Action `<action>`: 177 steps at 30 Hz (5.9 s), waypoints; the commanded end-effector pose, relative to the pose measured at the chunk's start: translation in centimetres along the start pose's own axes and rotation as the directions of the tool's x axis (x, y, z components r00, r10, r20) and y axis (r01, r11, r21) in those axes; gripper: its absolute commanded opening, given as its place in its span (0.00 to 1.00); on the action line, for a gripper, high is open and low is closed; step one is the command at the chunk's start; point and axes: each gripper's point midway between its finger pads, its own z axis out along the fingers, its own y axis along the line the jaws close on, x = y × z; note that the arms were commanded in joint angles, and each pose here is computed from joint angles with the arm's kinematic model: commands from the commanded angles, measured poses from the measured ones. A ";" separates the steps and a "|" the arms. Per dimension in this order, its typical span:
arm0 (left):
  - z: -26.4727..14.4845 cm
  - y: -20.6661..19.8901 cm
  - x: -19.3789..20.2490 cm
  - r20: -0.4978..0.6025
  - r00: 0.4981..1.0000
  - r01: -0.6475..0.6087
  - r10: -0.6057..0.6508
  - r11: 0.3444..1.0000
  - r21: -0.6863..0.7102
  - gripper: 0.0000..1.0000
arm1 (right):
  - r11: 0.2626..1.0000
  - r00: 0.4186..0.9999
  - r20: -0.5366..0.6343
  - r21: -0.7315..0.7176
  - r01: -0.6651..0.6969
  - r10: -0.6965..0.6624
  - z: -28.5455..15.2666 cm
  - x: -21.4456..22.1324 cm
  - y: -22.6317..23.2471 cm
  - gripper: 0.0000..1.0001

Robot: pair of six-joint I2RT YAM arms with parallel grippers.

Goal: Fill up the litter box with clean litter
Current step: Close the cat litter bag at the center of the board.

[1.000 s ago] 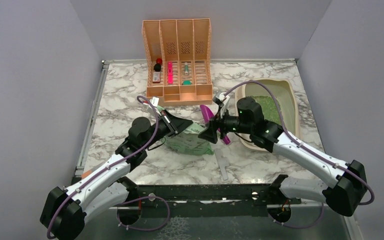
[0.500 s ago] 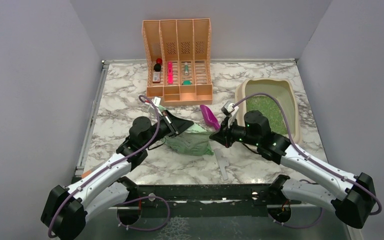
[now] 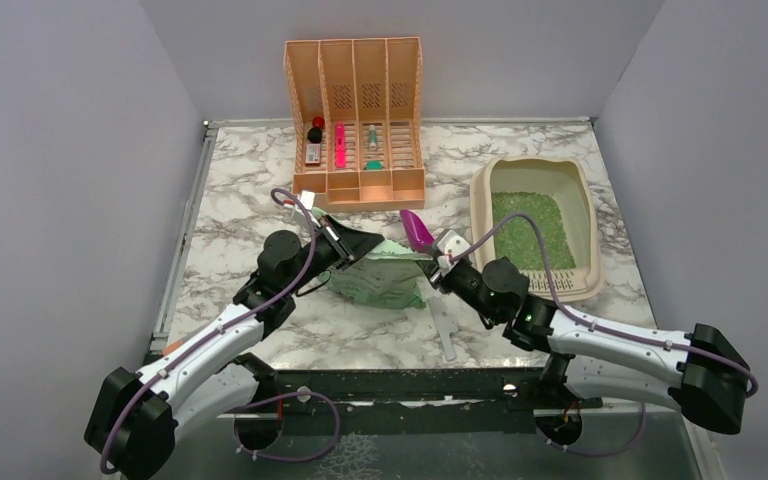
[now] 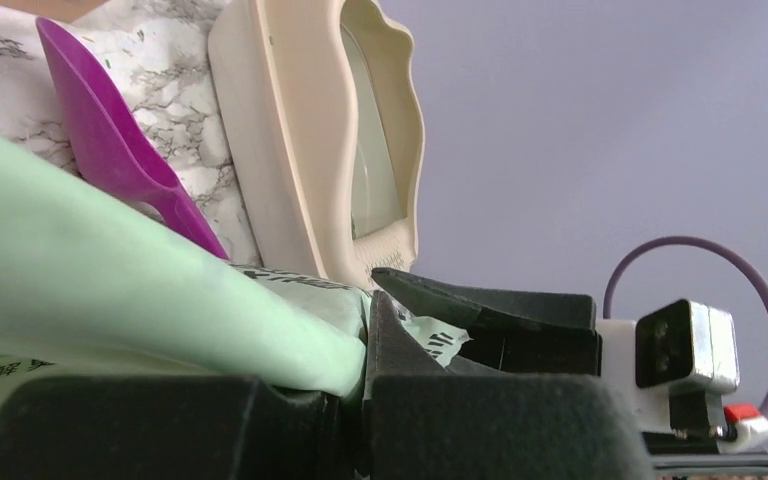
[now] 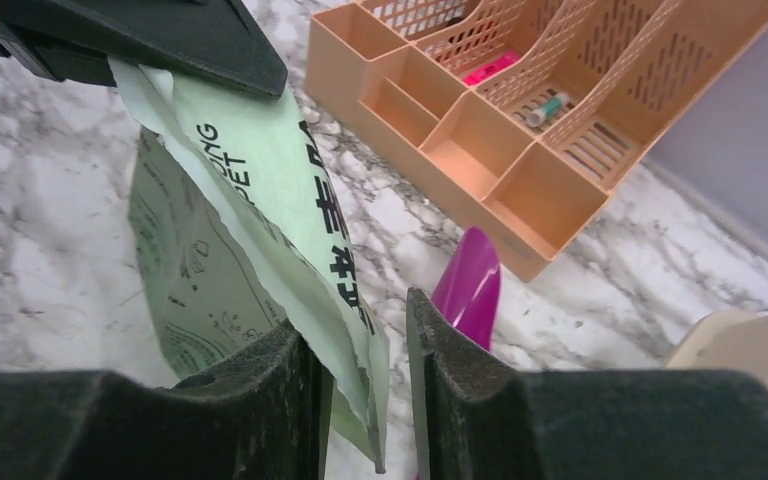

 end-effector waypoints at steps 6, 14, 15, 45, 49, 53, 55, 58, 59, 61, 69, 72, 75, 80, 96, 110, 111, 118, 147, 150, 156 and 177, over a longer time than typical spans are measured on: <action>-0.3 -5.9 -4.8 0.196 0.980 -0.070 0.032 0.980 0.188 0.00 | 0.923 0.942 0.183 0.320 0.213 -0.281 -0.4 -6.1 -5.9 0.07; -0.3 -5.3 -5.7 0.234 0.972 -0.074 0.034 0.984 0.164 0.00 | 0.862 0.940 0.217 0.490 0.128 -0.263 -1.4 -6.8 -8.6 0.03; -0.3 -5.2 -5.9 0.239 0.970 -0.074 0.034 0.984 0.161 0.00 | 0.841 0.941 0.213 0.528 0.115 -0.262 -1.8 -6.6 -9.3 0.03; -0.5 -7.4 -6.0 0.242 0.929 -0.330 0.280 0.922 0.201 0.00 | 0.595 0.666 -0.460 -0.312 -0.741 0.588 0.5 -4.9 -1.8 0.50; -0.5 -7.7 -5.8 0.238 0.930 -0.332 0.279 0.917 0.221 0.00 | 0.553 0.629 -0.543 -0.323 -0.768 0.556 0.3 -2.7 -0.6 0.56; -0.7 -7.8 -5.9 0.245 0.931 -0.327 0.272 0.919 0.222 0.00 | 0.514 0.617 -0.593 -0.361 -0.778 0.517 0.2 -2.1 0.2 0.56; -0.8 -8.1 -6.0 0.248 0.929 -0.331 0.274 0.916 0.228 0.00 | 0.515 0.598 -0.622 -0.339 -0.787 0.505 0.1 -0.9 0.4 0.56; -0.9 -8.4 -6.2 0.251 0.929 -0.330 0.271 0.914 0.235 0.00 | 0.550 0.595 -0.644 -0.306 -0.777 0.482 0.1 0.8 0.5 0.49; -1.0 -8.5 -6.2 0.253 0.930 -0.329 0.268 0.914 0.238 0.00 | 0.569 0.606 -0.641 -0.304 -0.764 0.471 0.1 1.1 0.3 0.41; -1.0 -8.5 -6.3 0.254 0.931 -0.324 0.262 0.915 0.241 0.00 | 0.587 0.619 -0.637 -0.305 -0.749 0.459 0.2 1.3 0.1 0.34; -2.0 -7.8 -7.2 0.294 0.936 -0.273 0.194 0.927 0.256 0.00 | 0.727 0.727 -0.580 -0.309 -0.613 0.366 0.5 2.7 -0.3 0.01; -2.7 -7.2 -8.1 0.337 0.928 -0.253 0.158 0.931 0.262 0.00 | 0.802 0.808 -0.525 -0.344 -0.488 0.267 -0.2 3.6 0.6 0.01; -2.7 -8.0 -8.0 0.334 0.923 -0.297 0.193 0.907 0.299 0.00 | 0.791 0.797 -0.541 -0.350 -0.503 0.267 -0.4 3.8 1.1 0.16; -2.8 -8.8 -6.6 0.306 0.917 -0.363 0.256 0.854 0.374 0.00 | 0.730 0.763 -0.558 -0.365 -0.578 0.325 1.9 0.2 1.0 0.58; -3.5 -8.4 -6.2 0.355 0.863 -0.481 0.360 0.801 0.357 0.00 | 0.569 0.715 -0.634 -0.484 -0.665 0.296 4.2 -1.0 4.4 0.91; -3.9 -7.3 -6.3 0.387 0.831 -0.526 0.399 0.791 0.313 0.05 | 0.707 0.766 -0.588 -0.425 -0.565 0.259 4.8 0.3 3.1 0.01; -3.9 -6.9 -6.2 0.376 0.835 -0.522 0.403 0.796 0.305 0.18 | 0.716 0.770 -0.583 -0.419 -0.559 0.259 4.9 0.4 3.0 0.01; -5.3 -3.6 -6.0 0.205 0.775 -0.621 0.597 0.780 0.074 0.99 | 0.809 0.836 -0.477 -0.358 -0.467 0.271 5.3 -0.3 1.0 0.01; 0.2 -1.9 -3.5 -0.238 0.098 -0.717 0.966 0.234 0.656 0.98 | 0.889 0.982 -0.125 -0.420 -0.183 0.143 3.4 -3.4 2.3 0.01; 0.8 -1.2 -3.1 -0.256 0.113 -0.693 0.960 0.261 0.672 0.98 | 0.888 0.988 -0.088 -0.433 -0.155 0.129 3.0 -3.7 2.4 0.01; 1.3 0.5 -0.3 -0.320 0.084 -0.620 0.944 0.301 0.725 0.96 | 0.892 0.993 -0.027 -0.438 -0.112 0.111 2.6 -4.1 2.4 0.01; 0.7 6.3 -0.7 -0.511 -0.075 -0.737 0.856 0.298 0.607 0.09 | 0.883 0.993 -0.051 -0.455 -0.115 0.103 0.8 -3.6 2.8 0.01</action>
